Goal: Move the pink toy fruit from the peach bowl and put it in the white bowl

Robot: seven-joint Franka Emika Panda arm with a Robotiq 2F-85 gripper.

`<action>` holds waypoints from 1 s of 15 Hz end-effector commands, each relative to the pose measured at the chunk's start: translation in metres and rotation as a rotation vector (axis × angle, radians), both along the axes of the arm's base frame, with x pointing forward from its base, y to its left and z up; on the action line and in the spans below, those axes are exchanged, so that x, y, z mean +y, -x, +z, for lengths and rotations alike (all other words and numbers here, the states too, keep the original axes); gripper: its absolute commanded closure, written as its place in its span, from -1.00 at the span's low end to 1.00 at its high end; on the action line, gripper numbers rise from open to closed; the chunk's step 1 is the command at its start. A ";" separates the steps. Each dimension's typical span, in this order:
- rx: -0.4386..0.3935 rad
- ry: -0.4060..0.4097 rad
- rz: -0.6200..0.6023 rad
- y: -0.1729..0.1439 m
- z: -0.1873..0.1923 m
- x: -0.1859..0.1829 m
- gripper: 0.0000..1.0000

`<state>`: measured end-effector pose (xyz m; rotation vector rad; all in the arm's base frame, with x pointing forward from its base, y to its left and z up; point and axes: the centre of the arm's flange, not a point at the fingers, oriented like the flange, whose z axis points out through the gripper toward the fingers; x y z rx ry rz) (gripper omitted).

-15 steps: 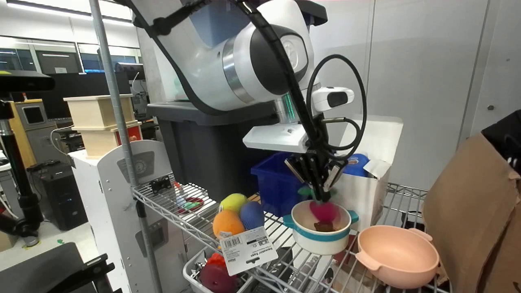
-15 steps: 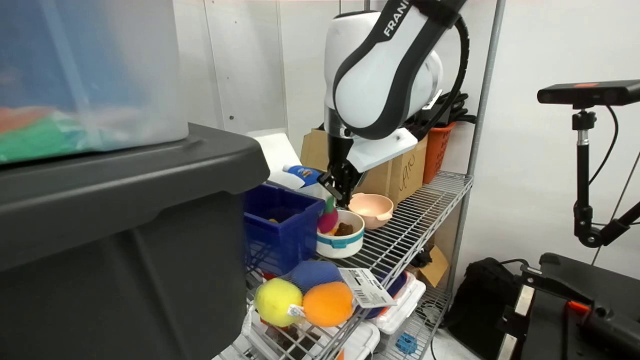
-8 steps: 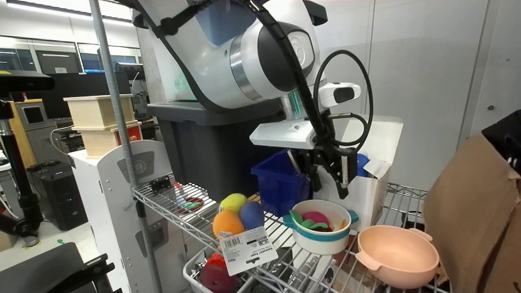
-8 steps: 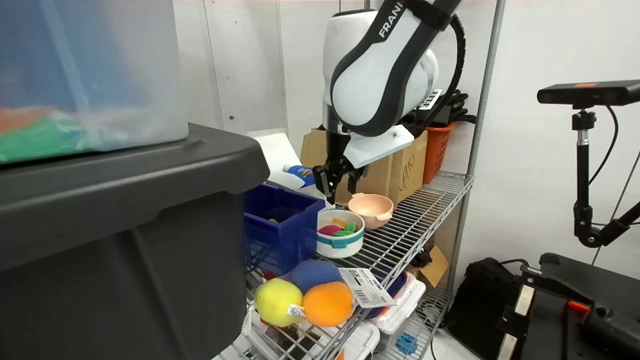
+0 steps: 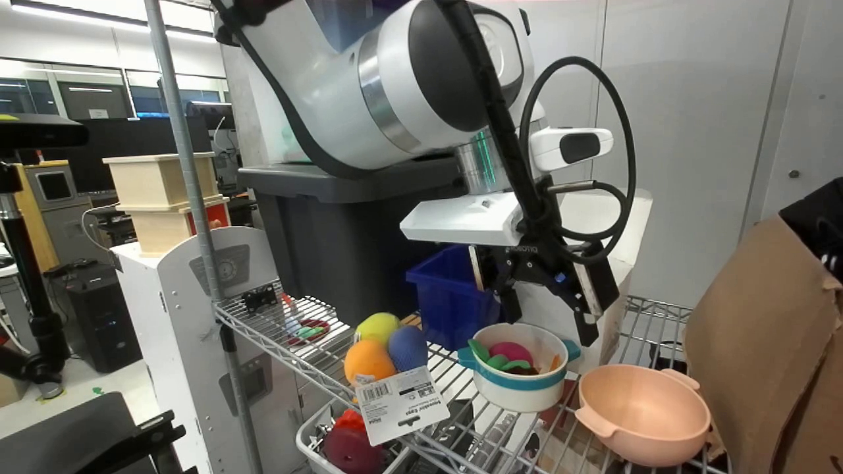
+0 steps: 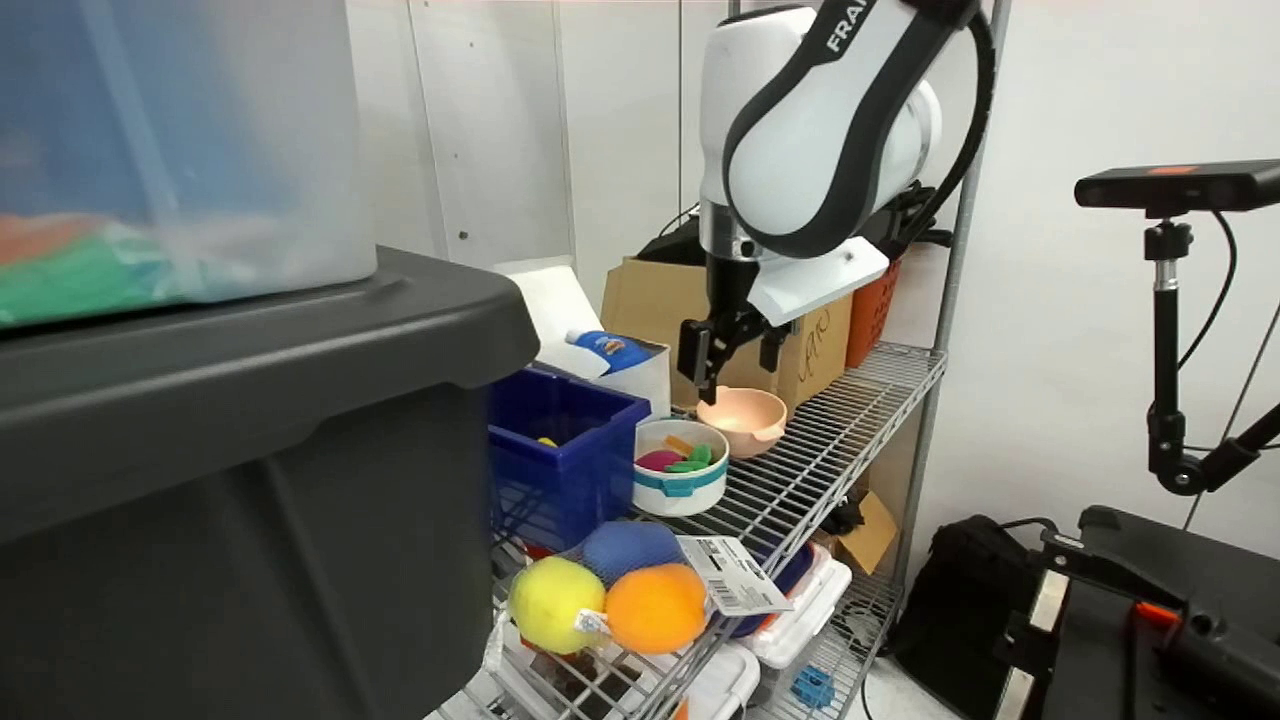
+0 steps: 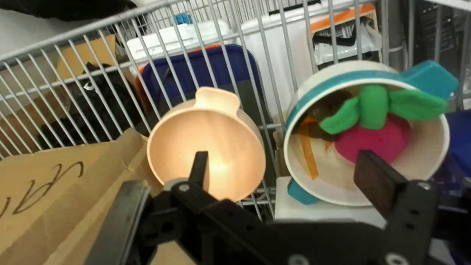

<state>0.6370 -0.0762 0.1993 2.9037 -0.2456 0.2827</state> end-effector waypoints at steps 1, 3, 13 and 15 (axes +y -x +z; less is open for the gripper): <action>0.059 0.002 0.020 0.055 0.019 -0.003 -1.00; 0.093 -0.011 0.037 0.079 0.027 -0.003 -1.00; 0.190 -0.069 0.179 0.201 0.062 0.022 -1.00; 0.193 -0.077 0.222 0.231 0.068 0.032 -1.00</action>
